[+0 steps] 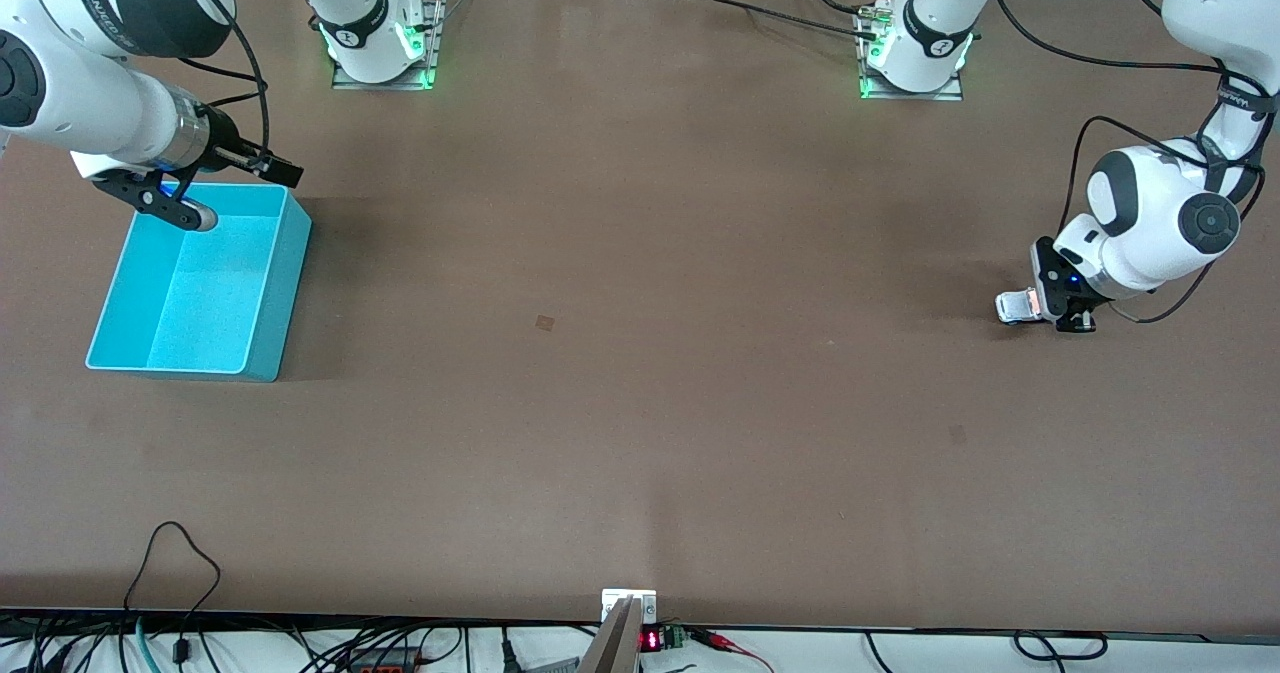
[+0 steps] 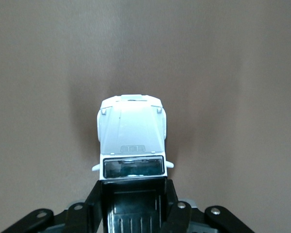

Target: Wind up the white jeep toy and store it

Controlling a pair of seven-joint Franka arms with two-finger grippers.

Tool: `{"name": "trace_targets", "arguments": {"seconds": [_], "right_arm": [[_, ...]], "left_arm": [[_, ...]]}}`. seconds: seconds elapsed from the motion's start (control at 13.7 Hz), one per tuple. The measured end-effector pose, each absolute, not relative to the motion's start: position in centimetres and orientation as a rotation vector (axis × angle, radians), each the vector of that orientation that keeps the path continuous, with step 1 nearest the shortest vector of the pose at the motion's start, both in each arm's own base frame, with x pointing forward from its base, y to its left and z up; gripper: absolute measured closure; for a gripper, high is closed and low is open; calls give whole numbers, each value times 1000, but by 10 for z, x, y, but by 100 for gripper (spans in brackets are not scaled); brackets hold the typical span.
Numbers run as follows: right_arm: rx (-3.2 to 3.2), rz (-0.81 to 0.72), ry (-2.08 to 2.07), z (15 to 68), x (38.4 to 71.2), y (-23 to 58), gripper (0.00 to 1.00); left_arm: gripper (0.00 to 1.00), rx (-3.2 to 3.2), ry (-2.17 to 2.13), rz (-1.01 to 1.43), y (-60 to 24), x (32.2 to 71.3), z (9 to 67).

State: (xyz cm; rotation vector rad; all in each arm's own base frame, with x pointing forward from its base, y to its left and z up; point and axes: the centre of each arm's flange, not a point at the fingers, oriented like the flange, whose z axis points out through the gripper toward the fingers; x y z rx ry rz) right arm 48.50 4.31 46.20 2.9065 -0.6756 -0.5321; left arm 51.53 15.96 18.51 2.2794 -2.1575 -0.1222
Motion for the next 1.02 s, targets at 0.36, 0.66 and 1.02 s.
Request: {"name": "trace_targets", "arguments": {"seconds": [0.36,0.66,1.02], "right_arm": [[2907,-532,-676,462,485,43,0],[2907,-532,-676,462,485,43,0],[2907,-532,-676,462,485,43,0]], "left_arm": [[48,2290,-2158,-136,177,514,185],[48,2283,-2176,-154,187,513,185],[24,2232,-2182,-170,185,509,165]]}}
